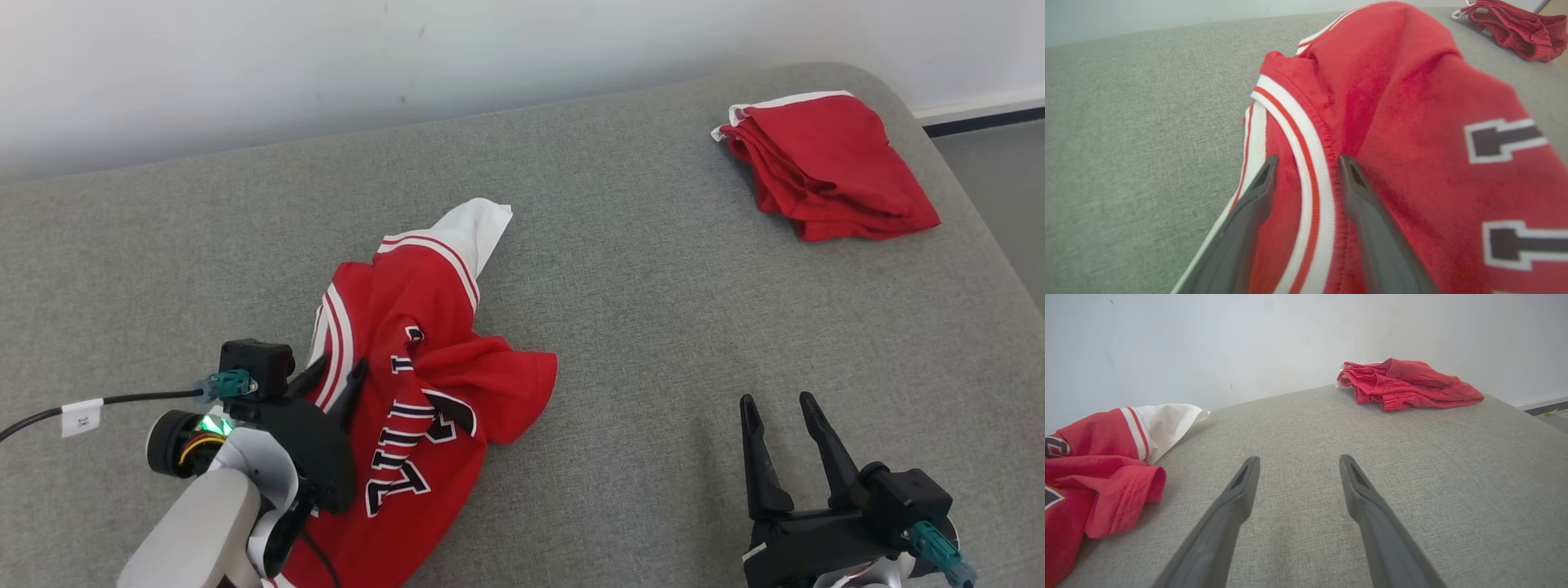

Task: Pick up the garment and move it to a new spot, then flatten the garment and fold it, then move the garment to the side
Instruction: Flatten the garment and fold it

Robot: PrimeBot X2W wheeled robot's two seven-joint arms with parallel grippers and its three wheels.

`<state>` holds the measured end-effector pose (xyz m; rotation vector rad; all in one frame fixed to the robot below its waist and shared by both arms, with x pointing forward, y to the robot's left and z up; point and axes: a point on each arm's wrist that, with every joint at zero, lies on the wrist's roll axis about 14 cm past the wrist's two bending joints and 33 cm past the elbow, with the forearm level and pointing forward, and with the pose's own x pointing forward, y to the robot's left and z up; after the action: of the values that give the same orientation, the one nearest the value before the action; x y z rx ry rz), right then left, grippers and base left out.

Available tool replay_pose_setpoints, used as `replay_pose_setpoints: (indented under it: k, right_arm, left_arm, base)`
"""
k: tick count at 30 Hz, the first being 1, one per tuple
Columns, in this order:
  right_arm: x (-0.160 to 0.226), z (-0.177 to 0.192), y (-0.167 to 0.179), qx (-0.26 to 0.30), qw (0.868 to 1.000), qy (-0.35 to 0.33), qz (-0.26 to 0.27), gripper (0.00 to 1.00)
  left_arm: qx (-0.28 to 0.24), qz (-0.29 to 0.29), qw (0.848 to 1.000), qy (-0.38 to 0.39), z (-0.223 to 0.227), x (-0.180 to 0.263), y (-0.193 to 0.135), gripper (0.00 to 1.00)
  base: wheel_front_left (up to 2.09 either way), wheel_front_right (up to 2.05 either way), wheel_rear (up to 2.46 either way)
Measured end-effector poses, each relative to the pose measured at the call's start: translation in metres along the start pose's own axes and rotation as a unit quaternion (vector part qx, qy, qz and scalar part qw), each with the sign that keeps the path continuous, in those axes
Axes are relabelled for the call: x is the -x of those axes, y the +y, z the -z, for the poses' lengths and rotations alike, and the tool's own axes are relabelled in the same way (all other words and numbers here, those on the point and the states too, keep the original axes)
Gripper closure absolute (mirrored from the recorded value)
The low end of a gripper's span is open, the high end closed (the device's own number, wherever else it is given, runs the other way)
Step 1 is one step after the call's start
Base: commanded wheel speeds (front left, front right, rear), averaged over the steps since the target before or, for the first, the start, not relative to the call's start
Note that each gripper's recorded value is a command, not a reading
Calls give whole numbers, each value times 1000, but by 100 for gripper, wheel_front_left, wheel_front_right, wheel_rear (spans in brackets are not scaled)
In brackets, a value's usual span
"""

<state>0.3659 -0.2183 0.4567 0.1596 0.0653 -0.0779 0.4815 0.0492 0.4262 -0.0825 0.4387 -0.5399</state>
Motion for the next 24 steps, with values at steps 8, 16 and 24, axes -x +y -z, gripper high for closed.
replay_pose_setpoints:
  k: [8,16,24]
  right_arm:
    - [-2,-3,1,0,1000,-5,-2,0]
    - [-1,1,13,-2,1000,0,-19,0]
    - [-7,-2,35,-5,999,-6,-52,0]
  left_arm:
    - [2,5,1000,-23,-8,1,-4,100]
    - [-8,-31,992,-121,-60,24,21,100]
    - [11,-133,981,-144,-54,82,82,100]
  base:
    - [0,0,0]
    - [0,0,0]
    - [0,0,0]
